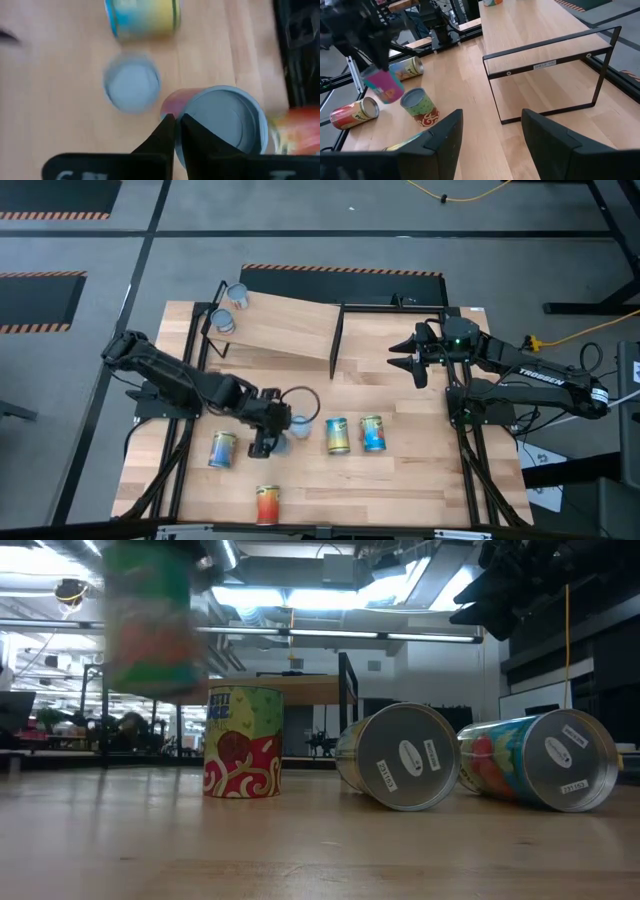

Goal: Pick and place cans onto a shelf
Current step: Put the canned chicken on the shelf

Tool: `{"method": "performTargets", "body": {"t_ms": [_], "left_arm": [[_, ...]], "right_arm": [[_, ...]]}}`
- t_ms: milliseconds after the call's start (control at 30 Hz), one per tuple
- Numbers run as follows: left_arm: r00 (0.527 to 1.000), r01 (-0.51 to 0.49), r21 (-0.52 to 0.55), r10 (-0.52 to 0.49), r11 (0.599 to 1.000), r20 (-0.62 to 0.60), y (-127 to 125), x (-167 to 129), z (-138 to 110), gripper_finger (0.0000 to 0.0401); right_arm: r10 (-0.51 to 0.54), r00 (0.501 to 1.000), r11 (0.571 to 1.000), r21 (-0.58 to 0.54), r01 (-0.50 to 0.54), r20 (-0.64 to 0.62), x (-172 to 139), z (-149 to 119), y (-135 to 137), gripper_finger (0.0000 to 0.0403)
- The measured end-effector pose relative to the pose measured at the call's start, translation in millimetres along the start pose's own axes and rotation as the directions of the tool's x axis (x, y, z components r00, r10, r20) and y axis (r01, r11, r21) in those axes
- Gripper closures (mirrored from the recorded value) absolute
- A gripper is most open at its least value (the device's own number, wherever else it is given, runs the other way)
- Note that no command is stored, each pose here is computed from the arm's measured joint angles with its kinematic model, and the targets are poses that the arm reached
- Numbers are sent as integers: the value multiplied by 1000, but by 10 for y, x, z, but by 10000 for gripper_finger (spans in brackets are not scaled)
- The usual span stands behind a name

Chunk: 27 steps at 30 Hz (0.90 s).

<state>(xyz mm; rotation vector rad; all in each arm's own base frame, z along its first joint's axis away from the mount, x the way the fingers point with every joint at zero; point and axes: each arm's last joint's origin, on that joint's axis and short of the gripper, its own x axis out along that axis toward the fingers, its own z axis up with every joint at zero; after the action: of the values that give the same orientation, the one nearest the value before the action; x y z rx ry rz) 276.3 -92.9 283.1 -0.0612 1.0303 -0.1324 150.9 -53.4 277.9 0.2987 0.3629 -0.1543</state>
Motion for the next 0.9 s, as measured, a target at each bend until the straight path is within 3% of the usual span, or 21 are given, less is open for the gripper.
{"method": "performTargets", "body": {"t_ms": [233, 500, 667, 900], "left_arm": [[994, -103, 50, 102, 993, 31, 343, -528, 312, 389], [941, -322, -46, 325, 946, 93, 927, -1217, 530, 388], [885, -438, -182, 457, 881, 85, 1343, -1586, 505, 388], [805, -550, -396, 593, 735, -17, 1972, -1884, 260, 388]], "right_arm": [[-1, 1000, 1000, -1, 1, -2, 3, -1, -1, 196], [-1, 1000, 1000, -1, 1, -5, 4, -5, -2, 196], [-2, 1000, 1000, -1, 2, -6, 4, -6, -2, 196], [-2, 1000, 1000, -1, 2, -7, 4, -6, -2, 196]]}}
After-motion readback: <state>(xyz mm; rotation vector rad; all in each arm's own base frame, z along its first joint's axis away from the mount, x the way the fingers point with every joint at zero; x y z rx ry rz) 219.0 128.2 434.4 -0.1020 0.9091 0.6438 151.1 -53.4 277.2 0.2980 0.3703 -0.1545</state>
